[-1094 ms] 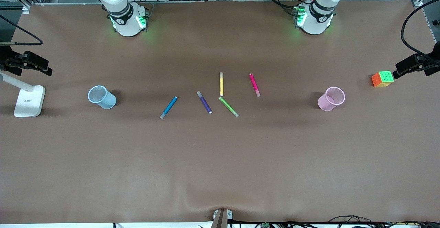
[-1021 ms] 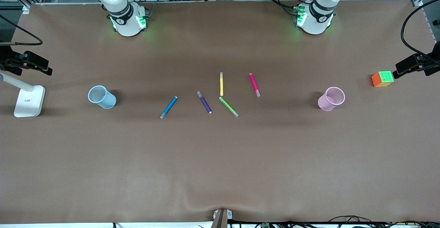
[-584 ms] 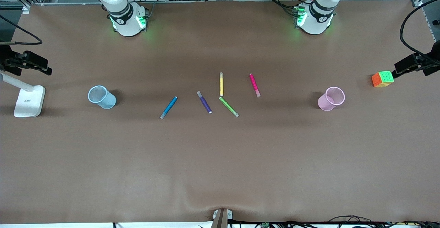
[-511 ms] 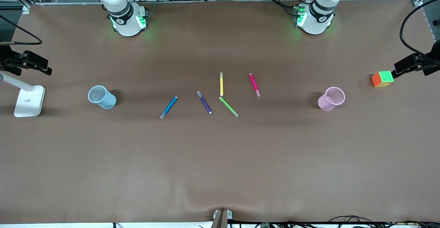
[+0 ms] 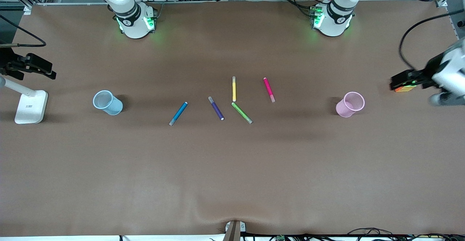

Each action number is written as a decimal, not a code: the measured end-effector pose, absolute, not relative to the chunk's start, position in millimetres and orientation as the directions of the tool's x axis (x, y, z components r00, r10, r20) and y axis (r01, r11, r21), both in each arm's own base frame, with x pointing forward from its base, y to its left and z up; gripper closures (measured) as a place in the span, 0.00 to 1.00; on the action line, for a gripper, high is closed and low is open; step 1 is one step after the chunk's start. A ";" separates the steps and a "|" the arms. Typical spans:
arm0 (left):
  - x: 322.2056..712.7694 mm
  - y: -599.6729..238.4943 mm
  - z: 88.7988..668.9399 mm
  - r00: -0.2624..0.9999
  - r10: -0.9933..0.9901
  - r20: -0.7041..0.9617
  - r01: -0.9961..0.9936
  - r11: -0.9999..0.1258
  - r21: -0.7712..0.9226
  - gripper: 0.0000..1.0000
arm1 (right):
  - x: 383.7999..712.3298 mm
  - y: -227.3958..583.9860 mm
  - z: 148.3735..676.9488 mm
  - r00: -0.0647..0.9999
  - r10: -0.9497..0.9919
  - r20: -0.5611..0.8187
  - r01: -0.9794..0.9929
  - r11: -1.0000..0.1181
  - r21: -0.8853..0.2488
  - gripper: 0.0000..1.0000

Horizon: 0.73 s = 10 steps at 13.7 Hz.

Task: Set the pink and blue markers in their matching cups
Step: 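Move the left gripper toward the pink marker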

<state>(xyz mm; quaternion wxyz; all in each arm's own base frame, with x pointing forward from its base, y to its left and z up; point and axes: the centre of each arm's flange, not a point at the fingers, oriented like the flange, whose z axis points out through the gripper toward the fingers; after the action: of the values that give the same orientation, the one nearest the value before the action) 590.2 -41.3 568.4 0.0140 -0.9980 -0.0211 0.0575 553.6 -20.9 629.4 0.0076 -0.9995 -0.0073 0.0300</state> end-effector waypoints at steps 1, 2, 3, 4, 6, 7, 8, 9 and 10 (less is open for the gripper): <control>593.6 -51.4 558.4 0.991 0.037 -0.130 0.033 -0.999 -0.029 0.00 | 553.7 -19.7 629.4 0.998 0.017 -0.060 0.016 -1.000 -0.016 0.00; 596.7 -61.7 548.8 0.989 0.033 -0.145 0.032 -0.999 -0.012 0.00 | 553.7 -18.9 629.4 0.998 0.019 -0.060 0.018 -1.000 -0.016 0.00; 599.6 -71.9 539.6 0.986 0.039 -0.163 0.044 -0.999 0.026 0.00 | 553.7 -17.7 629.4 0.998 0.021 -0.060 0.020 -1.000 -0.016 0.00; 602.7 -80.3 529.6 0.981 0.059 -0.185 0.072 -0.995 0.066 0.00 | 553.8 -15.2 629.4 0.998 0.025 -0.060 0.024 -1.000 -0.016 0.00; 609.7 -92.4 505.5 0.968 0.107 -0.229 0.129 -0.988 0.084 0.00 | 554.1 -8.2 629.5 0.998 0.038 -0.058 0.037 -0.999 -0.017 0.00; 613.3 -104.5 492.5 0.962 0.129 -0.241 0.151 -0.986 0.074 0.00 | 554.3 -4.8 629.6 0.997 0.044 -0.058 0.043 -0.999 -0.017 0.00; 616.8 -121.7 479.4 0.958 0.151 -0.243 0.172 -0.983 0.064 0.00 | 554.4 -1.2 629.6 0.997 0.050 -0.057 0.049 -0.999 -0.017 0.00; 619.5 -137.5 468.5 0.956 0.169 -0.241 0.188 -0.981 0.057 0.00 | 554.5 2.2 629.7 0.997 0.056 -0.056 0.055 -0.998 -0.017 0.00; 620.2 -149.8 459.4 0.953 0.176 -0.247 0.194 -0.980 0.050 0.00 | 554.6 5.5 629.7 0.997 0.062 -0.055 0.061 -0.998 -0.017 0.00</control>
<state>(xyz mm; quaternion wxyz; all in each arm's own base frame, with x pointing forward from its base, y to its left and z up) 620.2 -149.8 459.4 -0.0369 -0.9875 -0.0936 0.1213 554.6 5.5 629.7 0.0075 -0.9991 -0.0308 0.0277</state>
